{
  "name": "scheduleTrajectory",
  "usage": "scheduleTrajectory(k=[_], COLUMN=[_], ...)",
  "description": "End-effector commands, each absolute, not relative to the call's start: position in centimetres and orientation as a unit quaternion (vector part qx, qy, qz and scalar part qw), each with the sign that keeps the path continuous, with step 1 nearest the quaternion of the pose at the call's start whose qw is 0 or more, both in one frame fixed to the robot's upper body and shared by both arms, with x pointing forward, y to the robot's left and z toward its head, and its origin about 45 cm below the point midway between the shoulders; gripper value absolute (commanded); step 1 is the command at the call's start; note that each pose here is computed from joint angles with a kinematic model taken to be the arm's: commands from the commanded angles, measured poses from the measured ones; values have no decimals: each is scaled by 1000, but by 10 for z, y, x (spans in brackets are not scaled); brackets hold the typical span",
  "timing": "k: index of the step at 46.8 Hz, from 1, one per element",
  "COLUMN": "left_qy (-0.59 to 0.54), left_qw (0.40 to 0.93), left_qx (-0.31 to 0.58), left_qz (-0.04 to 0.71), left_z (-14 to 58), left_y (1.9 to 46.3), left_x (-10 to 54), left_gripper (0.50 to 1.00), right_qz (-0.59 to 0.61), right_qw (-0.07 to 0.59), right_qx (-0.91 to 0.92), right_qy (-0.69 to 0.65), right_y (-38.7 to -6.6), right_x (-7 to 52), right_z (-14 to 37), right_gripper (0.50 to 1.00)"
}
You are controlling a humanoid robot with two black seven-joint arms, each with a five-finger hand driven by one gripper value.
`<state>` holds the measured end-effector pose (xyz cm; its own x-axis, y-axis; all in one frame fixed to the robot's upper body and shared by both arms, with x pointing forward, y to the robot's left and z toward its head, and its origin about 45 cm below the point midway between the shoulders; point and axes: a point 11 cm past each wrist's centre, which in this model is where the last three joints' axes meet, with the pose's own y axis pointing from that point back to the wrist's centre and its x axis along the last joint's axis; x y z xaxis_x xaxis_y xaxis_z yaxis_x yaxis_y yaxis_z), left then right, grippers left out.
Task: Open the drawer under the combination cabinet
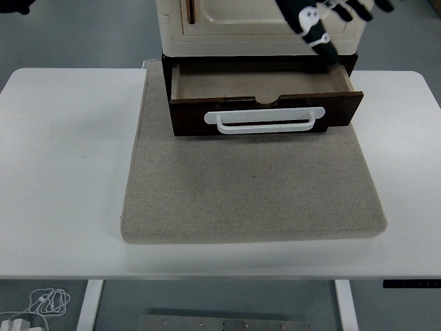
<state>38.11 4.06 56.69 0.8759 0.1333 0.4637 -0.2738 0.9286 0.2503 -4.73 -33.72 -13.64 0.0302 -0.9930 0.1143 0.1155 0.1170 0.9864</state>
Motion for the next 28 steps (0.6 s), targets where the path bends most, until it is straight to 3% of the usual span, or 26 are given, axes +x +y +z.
scheduleTrajectory(k=[1,13,28], left_qy=[-228,-236,-138], left_qw=[962,942,832], left_qx=[89,-122,-310], left_qz=[119,207,439], left_z=[594,678,704], left_y=[51,120,275], left_x=[382,399,465], left_gripper=[1000,1000,1000], right_qz=[-493,-493,-493], right_qw=[563,563,563], right_qx=[446,446,446], right_qy=[-492,-492,-492], right_y=[-337,-337,-337], right_x=[-47,-47,-47], right_z=[-136,-136,-136], right_gripper=[928,928,928])
